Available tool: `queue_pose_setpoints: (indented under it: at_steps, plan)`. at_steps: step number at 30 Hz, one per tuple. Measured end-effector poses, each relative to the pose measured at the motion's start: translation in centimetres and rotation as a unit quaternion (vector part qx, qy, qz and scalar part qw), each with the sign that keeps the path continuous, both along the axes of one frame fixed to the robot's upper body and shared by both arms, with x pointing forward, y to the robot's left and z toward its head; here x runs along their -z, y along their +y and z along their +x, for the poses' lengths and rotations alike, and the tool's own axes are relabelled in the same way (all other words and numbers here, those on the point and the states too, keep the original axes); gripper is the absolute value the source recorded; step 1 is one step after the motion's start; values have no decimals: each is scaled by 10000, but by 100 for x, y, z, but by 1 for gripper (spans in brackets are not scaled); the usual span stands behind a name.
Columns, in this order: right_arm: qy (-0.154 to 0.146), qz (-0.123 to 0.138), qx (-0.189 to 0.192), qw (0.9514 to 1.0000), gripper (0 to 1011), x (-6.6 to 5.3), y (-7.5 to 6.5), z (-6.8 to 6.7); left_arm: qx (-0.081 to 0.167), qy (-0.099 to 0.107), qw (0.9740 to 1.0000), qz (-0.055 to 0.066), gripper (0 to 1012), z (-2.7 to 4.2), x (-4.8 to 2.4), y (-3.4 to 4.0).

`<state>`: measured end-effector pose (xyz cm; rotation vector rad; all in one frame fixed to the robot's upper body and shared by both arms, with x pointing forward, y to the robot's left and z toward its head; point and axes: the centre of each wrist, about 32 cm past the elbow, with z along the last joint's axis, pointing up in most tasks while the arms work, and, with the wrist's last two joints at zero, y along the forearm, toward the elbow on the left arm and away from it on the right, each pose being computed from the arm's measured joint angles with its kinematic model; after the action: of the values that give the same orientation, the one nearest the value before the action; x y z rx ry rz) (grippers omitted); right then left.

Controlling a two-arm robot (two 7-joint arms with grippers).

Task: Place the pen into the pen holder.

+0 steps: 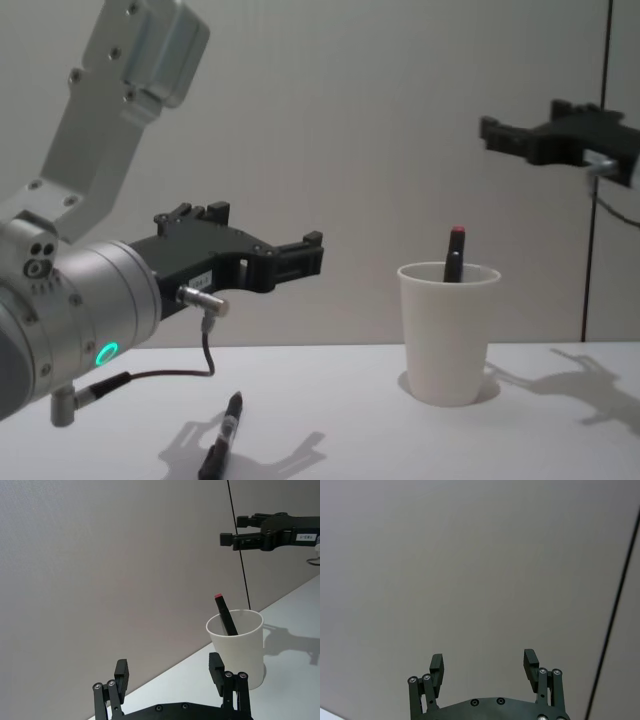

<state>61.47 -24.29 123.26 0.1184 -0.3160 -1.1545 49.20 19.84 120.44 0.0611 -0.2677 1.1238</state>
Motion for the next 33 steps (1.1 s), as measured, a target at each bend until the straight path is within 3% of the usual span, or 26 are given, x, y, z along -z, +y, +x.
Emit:
queue_pose_setpoints:
  at_steps: [7,16,23,33]
  plan:
    - [394,146,17,9991,1002,-8,-237,-116,0,0,10000,0,1001,0,0,0]
    - [1015,258,1,9945,1002,66,-493,-293,0,0,10000,0,1001,0,0,0]
    - [1518,296,-39,9880,1002,179,-635,-416,0,0,10000,0,1001,0,0,0]
    - [2256,318,-145,9736,1002,403,-806,-591,-3,8,10000,7,1001,0,-2,3]
